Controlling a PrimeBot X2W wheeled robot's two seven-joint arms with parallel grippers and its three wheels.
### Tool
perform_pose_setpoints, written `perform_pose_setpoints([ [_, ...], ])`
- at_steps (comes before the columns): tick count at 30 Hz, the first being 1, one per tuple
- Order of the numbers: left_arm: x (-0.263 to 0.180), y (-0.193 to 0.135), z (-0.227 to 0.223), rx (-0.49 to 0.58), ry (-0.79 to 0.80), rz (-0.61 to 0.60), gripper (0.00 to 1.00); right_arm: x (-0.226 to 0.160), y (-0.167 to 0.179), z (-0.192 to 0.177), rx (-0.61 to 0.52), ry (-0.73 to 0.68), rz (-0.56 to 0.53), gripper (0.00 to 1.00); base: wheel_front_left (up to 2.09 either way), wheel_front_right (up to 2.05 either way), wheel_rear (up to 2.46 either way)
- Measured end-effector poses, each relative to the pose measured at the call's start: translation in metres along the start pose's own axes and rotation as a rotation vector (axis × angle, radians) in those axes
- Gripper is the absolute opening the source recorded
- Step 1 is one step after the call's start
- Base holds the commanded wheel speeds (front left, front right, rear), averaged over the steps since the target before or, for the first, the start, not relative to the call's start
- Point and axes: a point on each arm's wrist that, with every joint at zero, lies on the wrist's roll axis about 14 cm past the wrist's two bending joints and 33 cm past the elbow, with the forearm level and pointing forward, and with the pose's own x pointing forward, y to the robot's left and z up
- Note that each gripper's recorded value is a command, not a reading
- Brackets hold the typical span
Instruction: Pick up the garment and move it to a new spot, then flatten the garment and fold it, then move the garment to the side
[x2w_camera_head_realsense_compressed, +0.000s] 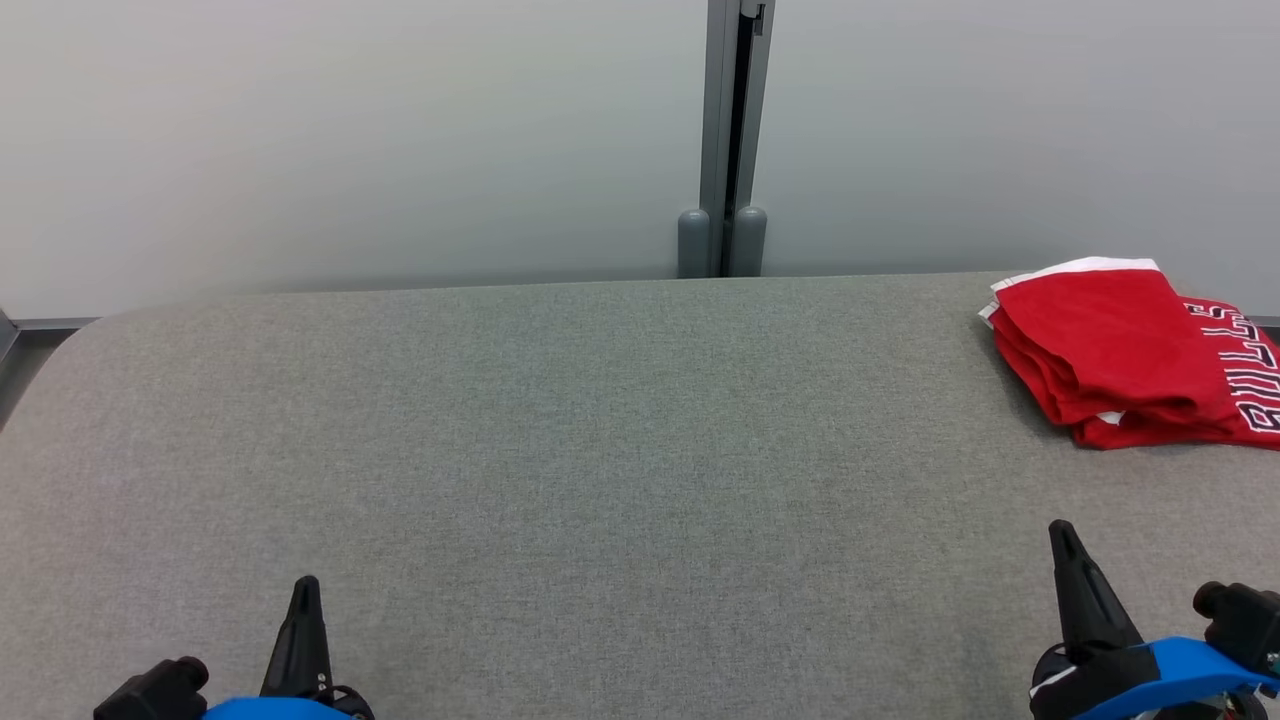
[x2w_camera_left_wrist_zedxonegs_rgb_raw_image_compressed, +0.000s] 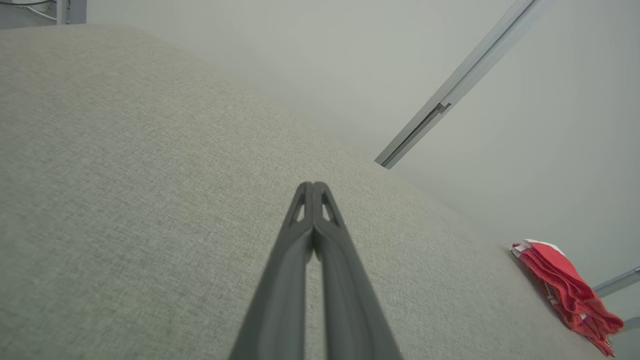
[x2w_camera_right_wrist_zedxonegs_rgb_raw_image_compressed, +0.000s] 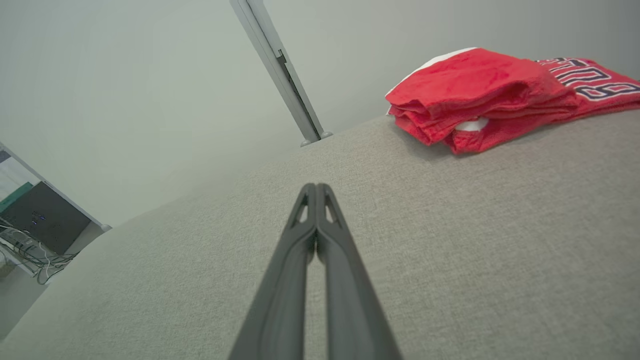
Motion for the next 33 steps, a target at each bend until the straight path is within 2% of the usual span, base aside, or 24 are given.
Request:
perform_pose_setpoints([
  [33,0.018,-0.006,0.023,-0.423,-0.030,0.000,0.00,0.011,0.003,0.007,0.479,-0.012,0.006,0.00,0.00,0.00,0.00],
])
